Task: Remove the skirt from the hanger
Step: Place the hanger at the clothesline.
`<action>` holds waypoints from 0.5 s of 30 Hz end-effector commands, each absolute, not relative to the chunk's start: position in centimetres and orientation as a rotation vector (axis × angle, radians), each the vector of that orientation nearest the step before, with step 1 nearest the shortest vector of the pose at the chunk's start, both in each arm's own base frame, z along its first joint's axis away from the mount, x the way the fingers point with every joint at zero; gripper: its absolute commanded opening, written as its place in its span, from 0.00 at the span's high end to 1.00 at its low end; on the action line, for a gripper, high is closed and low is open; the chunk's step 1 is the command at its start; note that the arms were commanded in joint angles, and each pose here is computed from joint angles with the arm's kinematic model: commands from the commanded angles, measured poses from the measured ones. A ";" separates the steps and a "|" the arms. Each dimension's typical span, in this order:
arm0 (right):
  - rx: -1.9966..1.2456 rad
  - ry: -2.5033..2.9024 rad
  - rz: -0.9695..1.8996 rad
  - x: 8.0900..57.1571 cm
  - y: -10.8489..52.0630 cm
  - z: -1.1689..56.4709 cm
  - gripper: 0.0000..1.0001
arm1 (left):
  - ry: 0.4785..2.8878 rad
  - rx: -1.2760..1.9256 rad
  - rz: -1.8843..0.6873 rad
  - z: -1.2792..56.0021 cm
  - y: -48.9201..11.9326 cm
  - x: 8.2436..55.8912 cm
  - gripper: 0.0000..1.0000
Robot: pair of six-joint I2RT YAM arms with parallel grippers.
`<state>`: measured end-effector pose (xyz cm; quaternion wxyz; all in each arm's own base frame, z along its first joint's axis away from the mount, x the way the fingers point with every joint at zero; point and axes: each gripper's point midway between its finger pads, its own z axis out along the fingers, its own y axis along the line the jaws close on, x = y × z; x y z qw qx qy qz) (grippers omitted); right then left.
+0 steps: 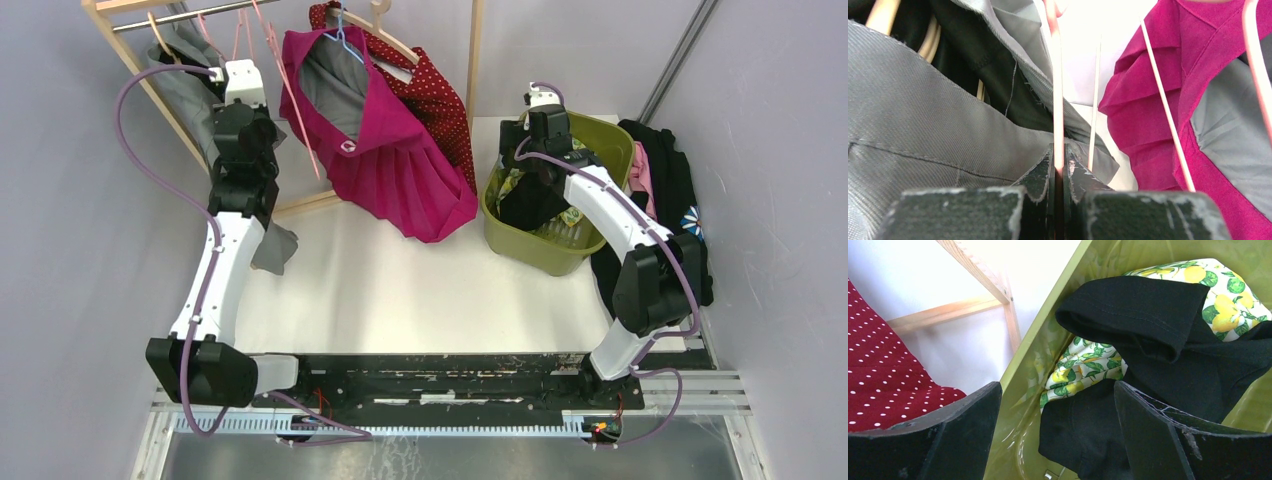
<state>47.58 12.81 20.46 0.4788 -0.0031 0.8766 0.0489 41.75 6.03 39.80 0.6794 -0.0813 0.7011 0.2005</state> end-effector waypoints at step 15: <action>-0.013 2.070 0.131 48.4 13.1 22.1 0.11 | 1.399 -0.180 0.405 46.4 5.6 43.3 0.97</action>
